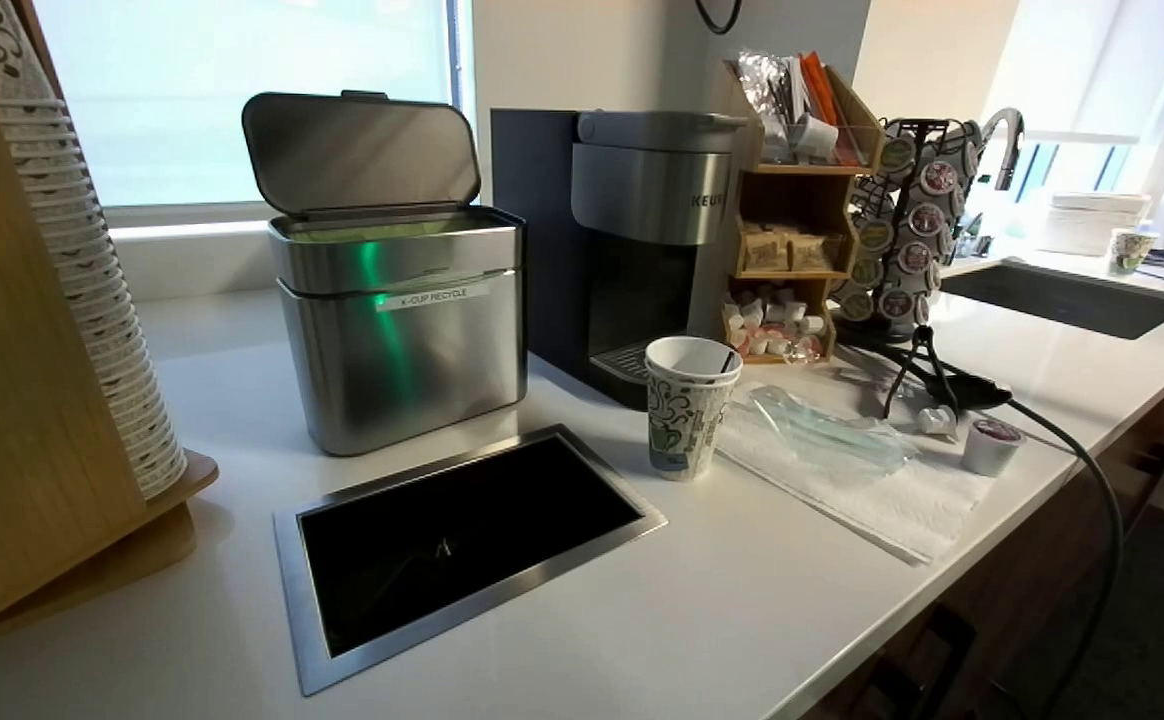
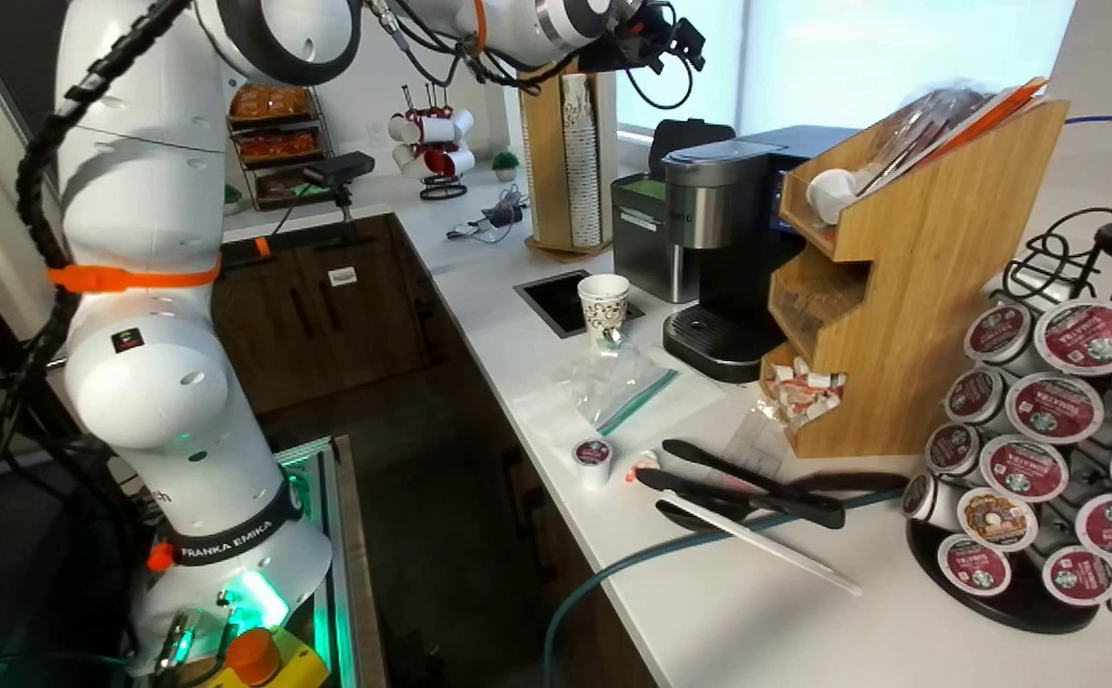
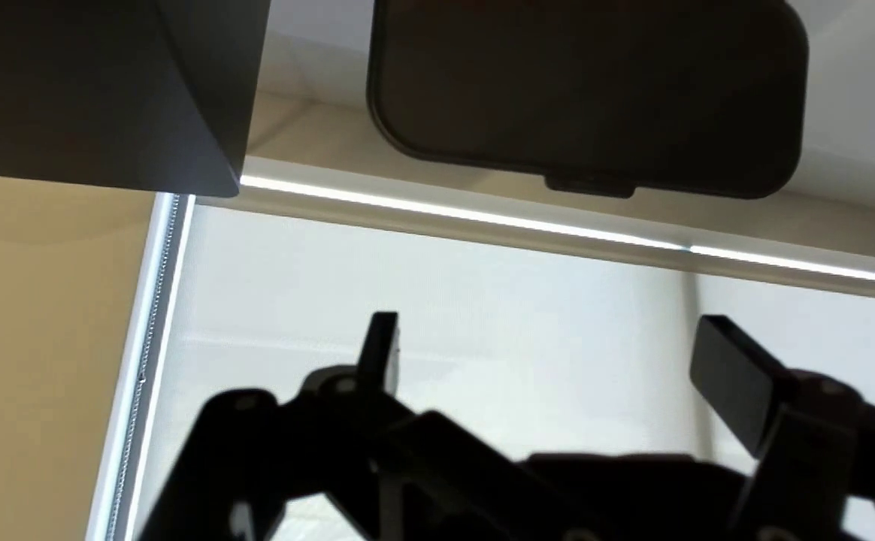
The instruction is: Close the bin
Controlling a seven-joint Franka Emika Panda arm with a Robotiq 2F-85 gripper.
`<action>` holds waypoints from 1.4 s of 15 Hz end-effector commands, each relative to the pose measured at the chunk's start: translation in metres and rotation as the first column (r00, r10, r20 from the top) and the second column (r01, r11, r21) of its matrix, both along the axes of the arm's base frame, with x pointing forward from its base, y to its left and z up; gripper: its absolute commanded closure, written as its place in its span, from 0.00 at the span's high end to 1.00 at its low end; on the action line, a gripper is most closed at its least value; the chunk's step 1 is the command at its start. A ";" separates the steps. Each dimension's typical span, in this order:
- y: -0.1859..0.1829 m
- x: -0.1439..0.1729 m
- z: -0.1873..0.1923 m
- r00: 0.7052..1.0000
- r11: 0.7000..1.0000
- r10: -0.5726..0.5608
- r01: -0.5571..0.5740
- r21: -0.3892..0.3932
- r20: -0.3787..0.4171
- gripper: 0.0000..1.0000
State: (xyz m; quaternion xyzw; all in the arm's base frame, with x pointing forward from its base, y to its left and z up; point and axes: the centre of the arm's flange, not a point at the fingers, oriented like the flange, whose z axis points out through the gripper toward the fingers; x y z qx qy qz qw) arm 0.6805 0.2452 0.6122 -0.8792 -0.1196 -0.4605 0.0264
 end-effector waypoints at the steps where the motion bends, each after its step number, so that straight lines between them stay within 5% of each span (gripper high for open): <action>1: 0.042 0.041 -0.011 0.996 0.997 -0.073 0.072 0.022 0.047 1.00; 3: 0.025 0.018 -0.014 0.999 0.999 -0.041 0.041 0.013 0.029 1.00; 12: 0.038 0.027 -0.016 0.998 0.999 -0.038 0.037 0.015 0.053 1.00; 17: 0.061 0.051 -0.019 0.980 0.994 -0.089 0.076 0.079 0.178 1.00; 21: 0.074 0.071 -0.032 0.967 0.977 -0.191 0.171 0.123 0.168 1.00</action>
